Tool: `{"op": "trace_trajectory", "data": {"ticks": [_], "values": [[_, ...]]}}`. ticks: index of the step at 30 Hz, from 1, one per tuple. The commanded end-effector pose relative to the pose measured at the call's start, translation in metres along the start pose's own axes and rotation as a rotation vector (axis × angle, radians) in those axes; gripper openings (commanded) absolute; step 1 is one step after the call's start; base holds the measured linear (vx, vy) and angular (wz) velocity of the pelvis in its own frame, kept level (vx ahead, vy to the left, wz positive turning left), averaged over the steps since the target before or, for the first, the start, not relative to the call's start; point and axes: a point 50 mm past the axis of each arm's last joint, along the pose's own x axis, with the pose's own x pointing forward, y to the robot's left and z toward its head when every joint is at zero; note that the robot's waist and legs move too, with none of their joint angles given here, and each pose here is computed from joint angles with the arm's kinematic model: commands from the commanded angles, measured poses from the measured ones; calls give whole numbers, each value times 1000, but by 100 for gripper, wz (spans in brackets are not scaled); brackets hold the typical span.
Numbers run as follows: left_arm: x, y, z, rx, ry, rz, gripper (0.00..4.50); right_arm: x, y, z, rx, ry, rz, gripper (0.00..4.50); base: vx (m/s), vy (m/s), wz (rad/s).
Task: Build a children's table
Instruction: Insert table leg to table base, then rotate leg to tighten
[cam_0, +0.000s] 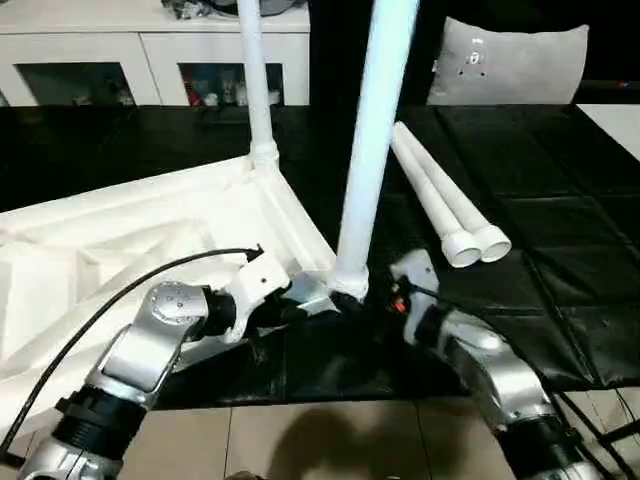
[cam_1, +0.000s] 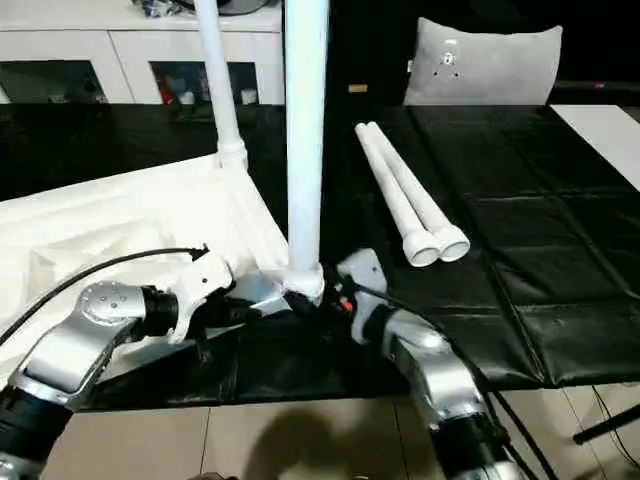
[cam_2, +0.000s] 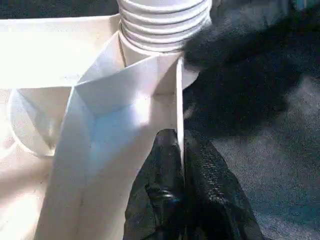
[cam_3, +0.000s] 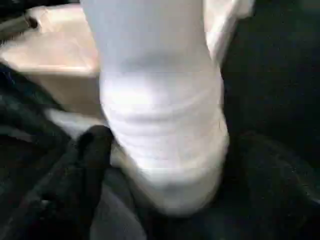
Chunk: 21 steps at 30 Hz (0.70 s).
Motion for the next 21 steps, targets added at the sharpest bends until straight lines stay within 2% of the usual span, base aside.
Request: {"op": "trace_trajectory", "data": {"ticks": [1, 5, 11, 14, 18, 21], "values": [[-7, 9, 23, 107, -88, 6, 0, -14, -8, 3, -6, -21, -18, 447, 0, 0, 0], [-6, 9, 19, 140, -53, -30, 0, -25, -14, 6, -28, -40, -27, 447, 0, 0, 0], [-5, 9, 11, 218, 14, -135, 0, -36, -18, 22, -115, -39, 66, 447, 0, 0, 0], [-4, 9, 8, 281, 60, -197, 0, -34, -17, 29, -184, 3, 151, 447, 0, 0, 0], [-3, 8, 6, 317, 81, -234, 0, -32, -15, 32, -218, 21, 210, 447, 0, 0, 0], [1, 7, 7, 364, 100, -288, 0, -24, -10, 38, -247, 56, 330, 447, 0, 0, 0]]}}
